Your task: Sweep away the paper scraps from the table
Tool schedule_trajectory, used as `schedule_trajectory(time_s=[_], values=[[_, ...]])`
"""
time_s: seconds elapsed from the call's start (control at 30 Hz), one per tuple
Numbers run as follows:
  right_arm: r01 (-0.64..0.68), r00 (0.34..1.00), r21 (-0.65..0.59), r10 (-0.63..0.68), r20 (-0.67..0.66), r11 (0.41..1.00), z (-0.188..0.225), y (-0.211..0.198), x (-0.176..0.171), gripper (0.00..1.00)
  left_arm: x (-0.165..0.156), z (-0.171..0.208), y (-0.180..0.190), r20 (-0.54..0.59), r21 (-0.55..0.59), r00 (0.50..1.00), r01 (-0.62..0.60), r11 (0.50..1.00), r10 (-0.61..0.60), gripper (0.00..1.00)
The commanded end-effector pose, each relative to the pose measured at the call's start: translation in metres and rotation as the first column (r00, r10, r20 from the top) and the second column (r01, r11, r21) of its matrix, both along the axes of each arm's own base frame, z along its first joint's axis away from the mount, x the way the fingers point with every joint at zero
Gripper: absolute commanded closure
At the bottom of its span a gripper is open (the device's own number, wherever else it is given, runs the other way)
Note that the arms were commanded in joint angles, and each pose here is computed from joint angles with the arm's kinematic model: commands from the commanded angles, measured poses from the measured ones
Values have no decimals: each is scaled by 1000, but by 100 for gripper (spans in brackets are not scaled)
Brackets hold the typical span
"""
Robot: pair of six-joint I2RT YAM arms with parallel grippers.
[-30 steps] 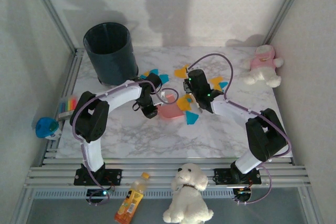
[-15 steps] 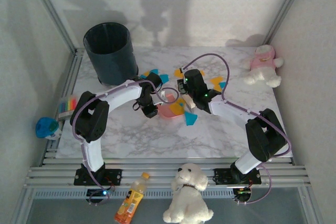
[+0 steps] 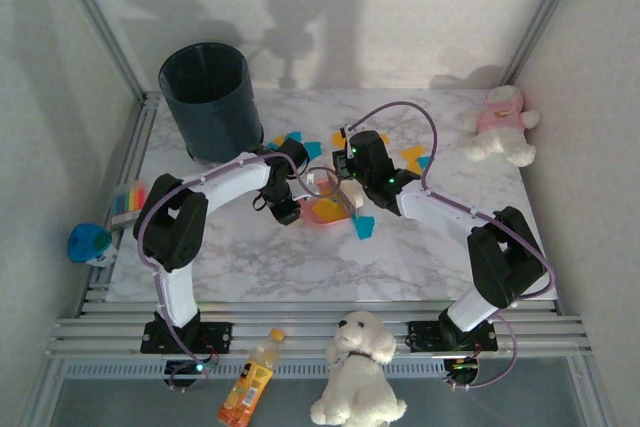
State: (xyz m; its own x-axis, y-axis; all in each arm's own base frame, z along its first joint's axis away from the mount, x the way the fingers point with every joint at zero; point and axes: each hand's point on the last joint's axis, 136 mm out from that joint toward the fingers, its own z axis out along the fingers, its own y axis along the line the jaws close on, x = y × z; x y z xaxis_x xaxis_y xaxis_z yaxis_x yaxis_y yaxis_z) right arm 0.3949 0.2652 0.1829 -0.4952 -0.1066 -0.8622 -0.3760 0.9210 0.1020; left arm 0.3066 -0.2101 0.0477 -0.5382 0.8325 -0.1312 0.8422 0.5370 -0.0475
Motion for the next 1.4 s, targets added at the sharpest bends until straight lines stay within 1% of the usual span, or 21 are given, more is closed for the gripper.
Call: schedule_trajectory(time_s=[0.0, 0.2, 0.33, 0.53, 0.67, 0.83, 1.17, 1.37], values=[[42, 997, 63, -47, 69, 997, 38, -4, 1, 100, -11, 2, 13, -7, 53, 1000, 17, 998, -16, 100], [120, 990, 28, -121, 71, 992, 46, -27, -6, 100, -18, 6, 16, 1, 47, 1000, 29, 998, -29, 100], [177, 983, -2, -176, 48, 984, 42, -46, -17, 100, -24, 7, 18, 0, 46, 999, 37, 998, -37, 100], [212, 977, -38, -212, 16, 976, 32, -67, -36, 100, -36, 7, 22, -12, 58, 999, 46, 997, -45, 100], [299, 954, -61, -298, 26, 952, 27, -92, -46, 100, -49, 7, 24, -43, 64, 998, 56, 996, -53, 100], [371, 928, -103, -369, 45, 923, 22, -114, -53, 100, -63, 11, 19, -65, 45, 995, 78, 996, -75, 100], [466, 885, -134, -463, 54, 875, 13, -138, -63, 100, -84, 13, 13, -85, 37, 991, 110, 993, -106, 100], [474, 880, -137, -472, 47, 870, 3, -134, -66, 100, -89, 12, 5, -99, 17, 988, 124, 992, -121, 100]])
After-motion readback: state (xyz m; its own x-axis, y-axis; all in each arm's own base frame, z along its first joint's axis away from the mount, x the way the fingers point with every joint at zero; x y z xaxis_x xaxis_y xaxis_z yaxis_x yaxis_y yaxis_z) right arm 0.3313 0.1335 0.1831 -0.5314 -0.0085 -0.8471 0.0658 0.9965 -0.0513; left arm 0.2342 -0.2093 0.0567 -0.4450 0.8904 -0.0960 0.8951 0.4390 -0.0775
